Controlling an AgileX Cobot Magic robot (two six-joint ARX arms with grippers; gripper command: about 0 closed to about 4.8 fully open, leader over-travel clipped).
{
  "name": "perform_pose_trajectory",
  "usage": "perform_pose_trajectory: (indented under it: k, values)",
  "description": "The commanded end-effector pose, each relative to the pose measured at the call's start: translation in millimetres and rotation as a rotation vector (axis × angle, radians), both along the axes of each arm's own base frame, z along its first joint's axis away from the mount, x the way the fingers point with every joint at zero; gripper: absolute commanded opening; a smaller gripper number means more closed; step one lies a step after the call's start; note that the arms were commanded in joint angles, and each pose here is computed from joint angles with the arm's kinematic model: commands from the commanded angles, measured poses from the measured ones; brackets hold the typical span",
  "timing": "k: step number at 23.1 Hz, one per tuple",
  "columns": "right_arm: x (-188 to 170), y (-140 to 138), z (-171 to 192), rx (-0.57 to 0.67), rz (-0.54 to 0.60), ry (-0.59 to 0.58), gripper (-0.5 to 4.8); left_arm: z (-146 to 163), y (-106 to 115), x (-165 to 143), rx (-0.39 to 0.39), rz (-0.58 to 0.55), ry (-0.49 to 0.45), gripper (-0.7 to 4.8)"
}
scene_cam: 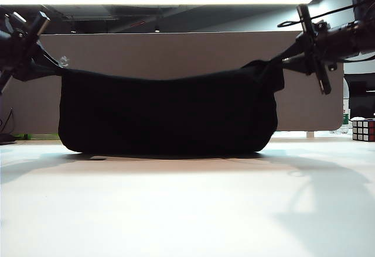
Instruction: Fold the bottom side of the T-shirt horizontally towards the center, about one-third of the way, then fold the sleeve back towards the center, creating a straight line along the edge of the T-shirt, and finally fold the bottom of the T-shirt up towards the top, creating a neat rectangle.
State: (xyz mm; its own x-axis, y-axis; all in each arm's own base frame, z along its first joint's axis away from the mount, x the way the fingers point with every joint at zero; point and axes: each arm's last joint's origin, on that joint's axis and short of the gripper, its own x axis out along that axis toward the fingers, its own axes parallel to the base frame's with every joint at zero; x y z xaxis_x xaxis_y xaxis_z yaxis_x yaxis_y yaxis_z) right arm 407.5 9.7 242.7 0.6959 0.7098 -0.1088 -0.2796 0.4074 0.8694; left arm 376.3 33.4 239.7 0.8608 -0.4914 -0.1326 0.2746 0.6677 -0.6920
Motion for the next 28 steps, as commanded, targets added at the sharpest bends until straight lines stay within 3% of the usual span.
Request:
perform_pose_trajectory:
  k: [1, 7, 17, 28]
  values:
    - [15.2, 0.3, -6.5, -0.007, -0.011, -0.007, -0.07, 4.4, 0.9, 20.5, 0.005, -0.005, -0.037, -0.06]
    - [54.4, -0.8, -22.7, -0.005, -0.011, -0.005, -0.07, 0.6, -4.4, 60.3, -0.005, -0.017, -0.051, -0.06]
    - [110.6, -3.4, -24.7, -0.017, -0.057, -0.017, -0.07, 3.5, -13.8, 110.1, 0.012, 0.06, -0.12, -0.06]
    - [161.4, -6.9, -39.9, -0.025, -0.131, -0.023, -0.07, -15.2, -15.3, 142.6, 0.025, 0.126, -0.132, -0.06]
